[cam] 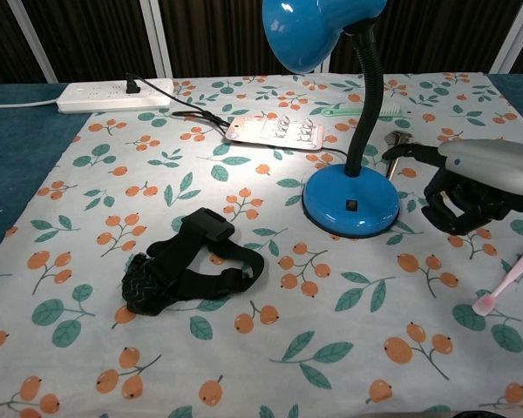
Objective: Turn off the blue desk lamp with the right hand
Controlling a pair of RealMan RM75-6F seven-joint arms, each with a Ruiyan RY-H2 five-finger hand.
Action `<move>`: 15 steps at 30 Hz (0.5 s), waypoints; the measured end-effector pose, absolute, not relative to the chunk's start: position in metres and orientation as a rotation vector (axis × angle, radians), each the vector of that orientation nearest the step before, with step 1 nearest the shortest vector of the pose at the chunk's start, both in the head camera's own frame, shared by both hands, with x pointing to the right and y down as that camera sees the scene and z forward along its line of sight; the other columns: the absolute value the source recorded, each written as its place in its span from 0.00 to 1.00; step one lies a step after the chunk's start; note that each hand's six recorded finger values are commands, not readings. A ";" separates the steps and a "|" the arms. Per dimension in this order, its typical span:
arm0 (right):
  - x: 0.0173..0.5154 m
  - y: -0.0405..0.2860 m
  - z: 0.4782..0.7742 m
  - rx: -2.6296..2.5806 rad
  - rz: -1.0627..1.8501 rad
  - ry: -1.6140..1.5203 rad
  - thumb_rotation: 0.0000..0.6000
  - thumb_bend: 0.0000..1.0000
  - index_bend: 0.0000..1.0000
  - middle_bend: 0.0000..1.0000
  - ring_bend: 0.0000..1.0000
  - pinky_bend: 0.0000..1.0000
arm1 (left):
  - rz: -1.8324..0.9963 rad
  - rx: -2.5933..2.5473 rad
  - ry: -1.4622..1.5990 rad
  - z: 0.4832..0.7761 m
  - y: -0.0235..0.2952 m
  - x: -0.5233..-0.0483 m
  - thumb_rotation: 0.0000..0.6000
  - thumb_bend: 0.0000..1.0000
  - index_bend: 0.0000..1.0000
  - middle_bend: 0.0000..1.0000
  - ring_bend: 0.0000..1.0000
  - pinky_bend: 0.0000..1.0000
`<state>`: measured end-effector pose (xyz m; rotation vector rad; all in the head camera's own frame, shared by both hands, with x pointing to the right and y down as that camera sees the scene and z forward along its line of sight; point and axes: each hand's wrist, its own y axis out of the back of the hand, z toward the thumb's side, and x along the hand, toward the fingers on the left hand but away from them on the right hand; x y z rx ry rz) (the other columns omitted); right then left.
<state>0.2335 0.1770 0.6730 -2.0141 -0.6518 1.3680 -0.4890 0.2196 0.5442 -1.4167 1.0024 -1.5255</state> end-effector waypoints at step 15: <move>0.205 0.191 0.697 -2.040 1.401 -0.555 1.00 0.61 0.08 0.80 0.83 0.79 | -1.526 -1.419 1.002 0.544 0.219 -0.489 1.00 0.52 0.05 0.02 0.00 0.00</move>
